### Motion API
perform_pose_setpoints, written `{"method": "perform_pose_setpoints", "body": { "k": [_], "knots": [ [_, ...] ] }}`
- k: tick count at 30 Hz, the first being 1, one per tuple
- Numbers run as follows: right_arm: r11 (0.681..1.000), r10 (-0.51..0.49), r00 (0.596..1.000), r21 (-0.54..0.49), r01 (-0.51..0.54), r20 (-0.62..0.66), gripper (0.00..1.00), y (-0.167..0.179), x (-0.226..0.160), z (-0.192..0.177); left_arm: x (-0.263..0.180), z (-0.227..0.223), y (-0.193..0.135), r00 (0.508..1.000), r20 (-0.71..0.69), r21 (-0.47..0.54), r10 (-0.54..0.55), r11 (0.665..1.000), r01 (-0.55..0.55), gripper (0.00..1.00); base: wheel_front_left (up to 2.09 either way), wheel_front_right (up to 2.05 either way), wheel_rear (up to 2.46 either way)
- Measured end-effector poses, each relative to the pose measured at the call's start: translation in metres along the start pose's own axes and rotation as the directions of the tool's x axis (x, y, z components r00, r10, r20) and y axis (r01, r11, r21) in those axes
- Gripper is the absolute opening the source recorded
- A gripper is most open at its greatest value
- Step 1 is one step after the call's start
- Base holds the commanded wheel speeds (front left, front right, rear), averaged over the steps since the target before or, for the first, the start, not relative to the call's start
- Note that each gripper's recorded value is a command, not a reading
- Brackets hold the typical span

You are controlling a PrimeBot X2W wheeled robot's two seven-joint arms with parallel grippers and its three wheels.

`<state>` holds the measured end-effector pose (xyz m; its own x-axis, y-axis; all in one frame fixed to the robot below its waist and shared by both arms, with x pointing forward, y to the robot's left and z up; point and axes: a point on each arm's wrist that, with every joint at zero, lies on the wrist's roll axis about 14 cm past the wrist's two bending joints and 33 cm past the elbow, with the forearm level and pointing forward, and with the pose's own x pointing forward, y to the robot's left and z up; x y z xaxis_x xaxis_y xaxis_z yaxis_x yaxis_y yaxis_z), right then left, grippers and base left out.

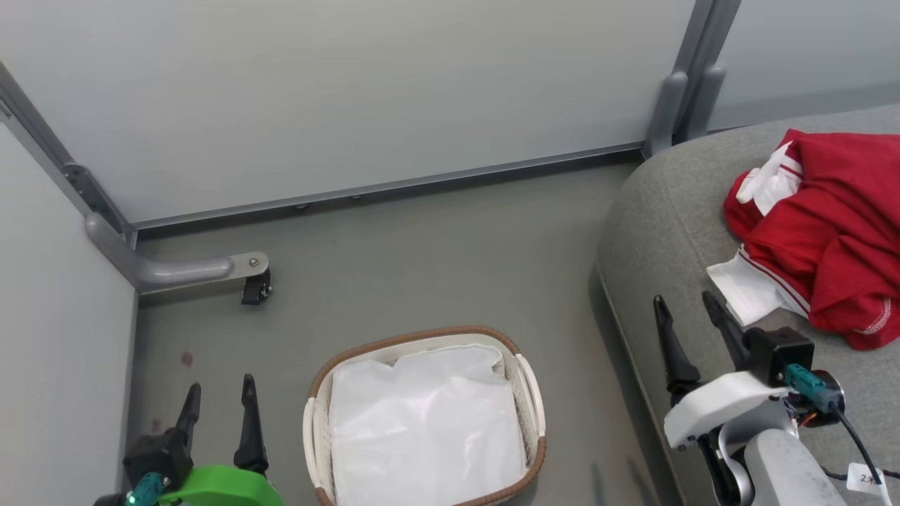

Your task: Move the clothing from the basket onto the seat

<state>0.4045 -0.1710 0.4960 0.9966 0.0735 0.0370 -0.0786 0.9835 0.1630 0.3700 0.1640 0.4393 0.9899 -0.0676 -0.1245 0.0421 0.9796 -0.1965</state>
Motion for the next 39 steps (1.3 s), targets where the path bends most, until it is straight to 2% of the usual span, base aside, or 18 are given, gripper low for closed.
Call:
{"method": "perform_pose_setpoints", "body": {
  "k": [11,12,17,25,39],
  "knots": [
    [1.000,0.015,1.000,0.010,-0.015,-0.017,1.00,0.007,-0.014,-0.006,-0.016,-0.005,0.004,1.000,-0.007,-0.050,0.015,0.999,-0.016,1.00,0.00,0.00,0.00],
    [1.000,0.015,1.000,0.012,-0.015,-0.021,0.00,0.007,-0.015,-0.008,-0.017,-0.006,0.004,1.000,-0.009,-0.053,0.017,0.998,-0.017,0.00,0.00,0.00,0.00],
    [0.999,-0.001,0.996,0.032,0.004,-0.089,0.00,0.005,-0.026,-0.030,-0.021,-0.019,0.006,0.998,-0.055,-0.068,0.027,0.997,-0.031,0.00,0.00,0.00,0.00],
    [0.983,-0.045,0.994,0.170,0.062,-0.102,0.00,-0.003,-0.026,-0.029,-0.021,-0.020,0.013,0.995,-0.074,-0.203,0.067,0.976,-0.080,0.00,0.00,0.00,0.00],
    [0.914,-0.090,0.991,0.388,0.122,-0.099,0.00,-0.012,-0.023,-0.022,-0.017,-0.010,0.020,0.992,-0.070,-0.408,0.103,0.904,-0.123,0.00,0.00,0.00,0.00]
  ]
}}
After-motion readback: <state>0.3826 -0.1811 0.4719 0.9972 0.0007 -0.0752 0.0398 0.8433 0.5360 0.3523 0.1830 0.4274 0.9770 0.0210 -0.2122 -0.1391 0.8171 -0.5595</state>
